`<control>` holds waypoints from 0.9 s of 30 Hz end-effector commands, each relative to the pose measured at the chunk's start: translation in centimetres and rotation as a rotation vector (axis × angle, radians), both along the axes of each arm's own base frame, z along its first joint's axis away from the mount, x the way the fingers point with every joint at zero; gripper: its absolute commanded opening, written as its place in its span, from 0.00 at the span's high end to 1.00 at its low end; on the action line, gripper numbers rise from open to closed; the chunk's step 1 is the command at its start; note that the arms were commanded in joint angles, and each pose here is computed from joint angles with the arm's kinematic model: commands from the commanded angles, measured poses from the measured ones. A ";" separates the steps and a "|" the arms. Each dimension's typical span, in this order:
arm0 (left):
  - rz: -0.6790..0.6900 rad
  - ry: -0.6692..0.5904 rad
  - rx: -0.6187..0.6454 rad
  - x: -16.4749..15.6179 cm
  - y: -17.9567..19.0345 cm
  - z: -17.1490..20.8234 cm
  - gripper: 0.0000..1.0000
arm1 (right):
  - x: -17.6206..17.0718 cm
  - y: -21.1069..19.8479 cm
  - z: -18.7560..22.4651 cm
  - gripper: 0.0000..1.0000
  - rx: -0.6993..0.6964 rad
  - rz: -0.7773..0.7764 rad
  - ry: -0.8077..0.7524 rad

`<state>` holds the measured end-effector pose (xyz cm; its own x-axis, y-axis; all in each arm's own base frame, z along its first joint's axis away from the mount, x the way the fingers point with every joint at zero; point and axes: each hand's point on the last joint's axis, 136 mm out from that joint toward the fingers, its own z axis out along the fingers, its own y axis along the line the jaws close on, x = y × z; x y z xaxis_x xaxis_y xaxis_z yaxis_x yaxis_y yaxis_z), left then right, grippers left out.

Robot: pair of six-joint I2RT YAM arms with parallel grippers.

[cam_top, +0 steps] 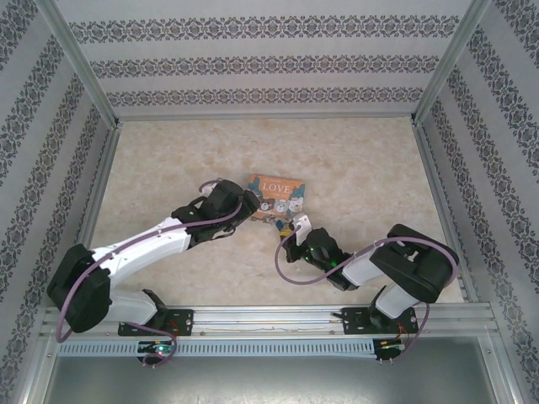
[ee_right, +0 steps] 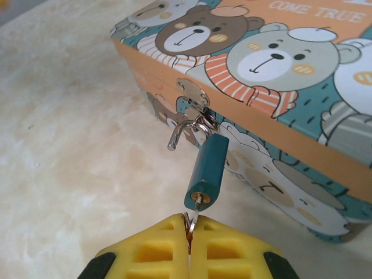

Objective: Unlock the padlock with the key

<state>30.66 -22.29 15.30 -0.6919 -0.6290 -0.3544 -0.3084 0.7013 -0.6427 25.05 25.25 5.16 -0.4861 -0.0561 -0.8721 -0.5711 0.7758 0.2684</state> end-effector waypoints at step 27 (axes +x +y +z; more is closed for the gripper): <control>0.007 -0.525 0.410 1.9 6.6 10.4 0.14 | 0.6 -2.8 -3.2 1.00 0.313 -0.134 0.408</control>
<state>32.07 -16.40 23.97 -0.4289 -0.3881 -0.8157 -0.0495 0.9117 -0.4078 25.37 22.80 3.02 -0.7529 0.2323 -0.6158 -0.3311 0.6749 0.6594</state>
